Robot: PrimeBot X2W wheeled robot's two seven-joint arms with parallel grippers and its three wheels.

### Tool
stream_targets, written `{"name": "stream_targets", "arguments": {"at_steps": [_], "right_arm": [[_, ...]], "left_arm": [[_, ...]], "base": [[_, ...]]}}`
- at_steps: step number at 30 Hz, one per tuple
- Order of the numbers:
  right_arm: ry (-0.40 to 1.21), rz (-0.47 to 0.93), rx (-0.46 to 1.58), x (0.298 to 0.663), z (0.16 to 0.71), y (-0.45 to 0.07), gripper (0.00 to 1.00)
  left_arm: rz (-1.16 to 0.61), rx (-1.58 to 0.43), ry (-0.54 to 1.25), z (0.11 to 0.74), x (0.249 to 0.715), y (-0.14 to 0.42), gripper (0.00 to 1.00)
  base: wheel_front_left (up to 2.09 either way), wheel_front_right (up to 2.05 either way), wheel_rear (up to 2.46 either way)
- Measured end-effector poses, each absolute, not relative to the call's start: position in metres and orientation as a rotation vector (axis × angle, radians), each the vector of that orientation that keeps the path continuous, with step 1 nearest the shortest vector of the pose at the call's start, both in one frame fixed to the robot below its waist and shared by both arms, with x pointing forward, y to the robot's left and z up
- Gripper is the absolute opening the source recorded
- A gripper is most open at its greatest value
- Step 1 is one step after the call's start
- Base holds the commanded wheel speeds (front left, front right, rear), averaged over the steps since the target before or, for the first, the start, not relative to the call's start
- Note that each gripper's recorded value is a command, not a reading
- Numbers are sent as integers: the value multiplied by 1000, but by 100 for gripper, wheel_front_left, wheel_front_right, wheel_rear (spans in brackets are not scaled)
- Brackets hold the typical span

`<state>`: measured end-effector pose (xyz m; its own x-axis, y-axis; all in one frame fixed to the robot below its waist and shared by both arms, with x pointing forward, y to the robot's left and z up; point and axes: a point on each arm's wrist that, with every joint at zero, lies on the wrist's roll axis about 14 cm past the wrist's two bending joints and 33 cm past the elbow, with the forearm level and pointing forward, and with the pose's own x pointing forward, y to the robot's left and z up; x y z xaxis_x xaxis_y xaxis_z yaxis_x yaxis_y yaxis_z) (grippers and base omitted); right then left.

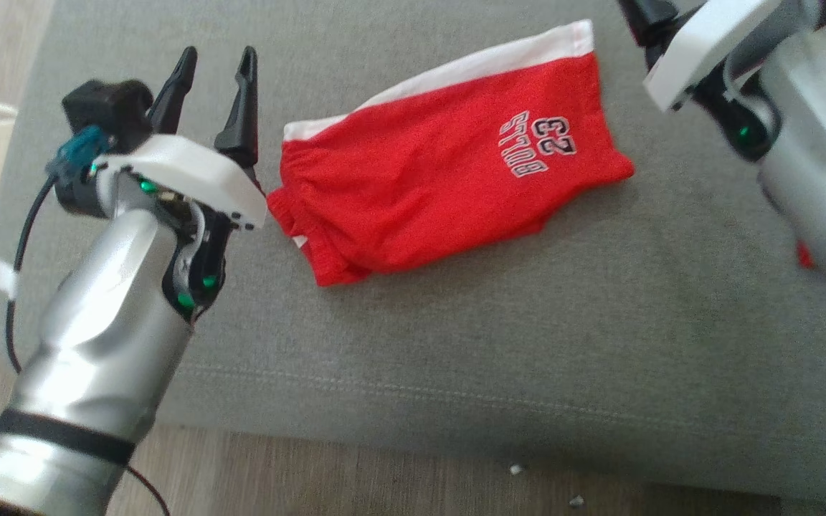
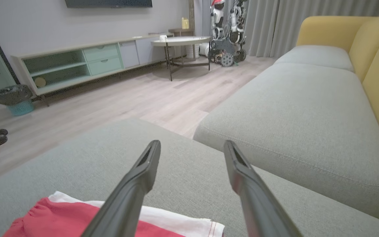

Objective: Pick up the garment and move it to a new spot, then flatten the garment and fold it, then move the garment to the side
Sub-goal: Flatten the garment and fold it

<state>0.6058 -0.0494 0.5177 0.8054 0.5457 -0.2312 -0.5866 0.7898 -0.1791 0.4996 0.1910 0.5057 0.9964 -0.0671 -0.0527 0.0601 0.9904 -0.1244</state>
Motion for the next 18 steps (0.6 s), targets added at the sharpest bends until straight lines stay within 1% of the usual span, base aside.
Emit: {"name": "stream_targets", "arguments": {"at_steps": [3, 4, 5, 10, 14, 16, 18], "right_arm": [[117, 605, -206, 593, 535, -49, 100], [117, 605, -206, 593, 535, -49, 100], [90, 592, -182, 585, 544, -52, 100], [56, 558, -124, 568, 560, -61, 100], [-18, 547, -95, 545, 579, -67, 100], [-32, 528, -81, 530, 576, -75, 100], [-14, 504, -60, 510, 559, -84, 100]], "left_arm": [[-46, -176, -24, 532, 489, 187, 100], [-46, -176, -24, 532, 489, 187, 100], [-36, -197, -72, 547, 480, 186, 100], [-10, -245, -128, 562, 457, 186, 100], [6, -291, -151, 563, 431, 180, 100], [6, -318, -145, 558, 417, 173, 100], [8, -327, -130, 550, 402, 167, 100]], "base": [[0, 0, 0], [0, 0, 0], [0, 0, 0], [0, 0, 0], [0, 0, 0], [0, 0, 0], [0, 0, 0]]}}
